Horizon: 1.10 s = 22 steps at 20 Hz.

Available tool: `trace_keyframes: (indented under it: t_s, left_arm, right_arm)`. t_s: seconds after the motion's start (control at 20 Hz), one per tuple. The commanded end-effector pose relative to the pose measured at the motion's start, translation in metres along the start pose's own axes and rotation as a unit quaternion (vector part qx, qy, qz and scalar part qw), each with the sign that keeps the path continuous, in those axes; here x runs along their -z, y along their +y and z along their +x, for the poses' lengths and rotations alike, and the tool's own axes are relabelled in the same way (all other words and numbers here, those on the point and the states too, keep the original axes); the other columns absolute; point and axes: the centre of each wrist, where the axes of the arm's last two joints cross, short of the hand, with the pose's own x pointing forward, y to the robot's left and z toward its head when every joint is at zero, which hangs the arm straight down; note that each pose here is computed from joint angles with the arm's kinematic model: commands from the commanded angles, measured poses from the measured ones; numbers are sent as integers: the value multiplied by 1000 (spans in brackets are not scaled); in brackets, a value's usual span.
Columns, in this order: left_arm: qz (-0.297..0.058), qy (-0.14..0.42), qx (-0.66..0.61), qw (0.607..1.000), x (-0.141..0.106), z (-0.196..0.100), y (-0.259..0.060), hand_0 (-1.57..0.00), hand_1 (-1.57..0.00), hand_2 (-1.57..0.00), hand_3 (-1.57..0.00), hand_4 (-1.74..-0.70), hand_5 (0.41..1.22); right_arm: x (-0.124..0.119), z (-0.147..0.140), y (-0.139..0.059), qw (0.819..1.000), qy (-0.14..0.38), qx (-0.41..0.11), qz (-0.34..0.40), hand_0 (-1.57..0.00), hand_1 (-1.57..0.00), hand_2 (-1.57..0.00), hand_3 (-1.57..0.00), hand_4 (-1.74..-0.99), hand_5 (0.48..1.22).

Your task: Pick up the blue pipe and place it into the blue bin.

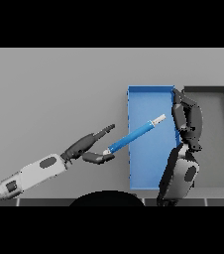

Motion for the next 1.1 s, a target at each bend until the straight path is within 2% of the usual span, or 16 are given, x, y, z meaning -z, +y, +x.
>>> trace_keyframes:
  t_s: [0.0, 0.1, 0.3, 0.45, 0.55, 0.6, 0.75, 0.85, 0.9, 0.95, 1.0, 1.05]
  left_arm:
    - [0, -3, 3, 1000, -1, 1, -1, 1, 1, 1, 1, -825, 461]
    - [1, 0, 4, 1000, -6, -2, 1, 1, 1, 1, 1, -828, 462]
    - [-4, -1, 5, 1000, -10, -1, 6, 1, 1, 1, 1, -825, 468]
    - [-5, -3, -1, 1000, -7, -1, 2, 1, 1, 1, 1, -829, 470]
    - [-6, -5, 2, 1000, -7, 1, -3, 1, 1, 1, 1, -826, 470]
    - [-6, -1, 2, 1000, -7, 0, -4, 1, 1, 1, 1, -827, 471]
    - [-4, 1, 1, 1000, -5, -1, -5, 1, 1, 1, 1, -826, 475]
    - [-3, 1, 2, 1000, -5, 0, -4, 1, 1, 1, 1, -827, 474]
    - [-4, -2, 1, 1000, -6, 1, -5, 1, 1, 1, 1, -829, 474]
    - [-5, 1, 3, 1000, -7, -1, -6, 1, 1, 1, 1, -830, 476]
    - [-4, 1, 3, 1000, -8, -1, -4, 1, 1, 1, 1, -829, 476]
    - [-5, -1, 3, 1000, -7, 2, -4, 1, 1, 1, 1, -828, 476]
  right_arm:
    - [-4, -7, -8, 1000, 15, 6, -14, -1571, -1571, -1571, -1571, -1499, 1221]
    - [-17, -26, -21, 998, 54, 17, -42, -1571, -1571, -1571, -1571, -1499, 1221]
    - [-42, -54, -45, 987, 119, 7, -107, -1571, -1571, -1571, -1571, -1499, 1221]
    - [-60, -75, -53, 974, 173, -2, -149, -1571, -1571, -1571, -1571, -1499, 1221]
    - [-73, -85, -52, 967, 202, -8, -154, -1571, -1571, -1571, -1080, -1586, 1221]
    - [-80, -91, -49, 964, 218, -13, -149, -1571, -1571, -1571, -1178, -1569, 1221]
    - [-98, -106, -41, 954, 264, -19, -142, -1571, -1571, -1571, -693, -1653, 1205]
    - [-111, -121, -37, 940, 305, -11, -151, -1571, -1571, -1571, -1009, -1583, 1199]
    - [-115, -130, -34, 932, 325, 8, -163, -1465, -1382, -1333, -807, -1534, 1190]
    - [-118, -139, -34, 925, 344, 20, -159, -1172, -1106, -1066, -646, -1477, 1178]
    - [-121, -143, -31, 920, 357, 34, -158, -937, -884, -853, -516, -1404, 1159]
    - [-123, -147, -29, 918, 361, 44, -160, -749, -707, -682, -413, -1344, 1172]
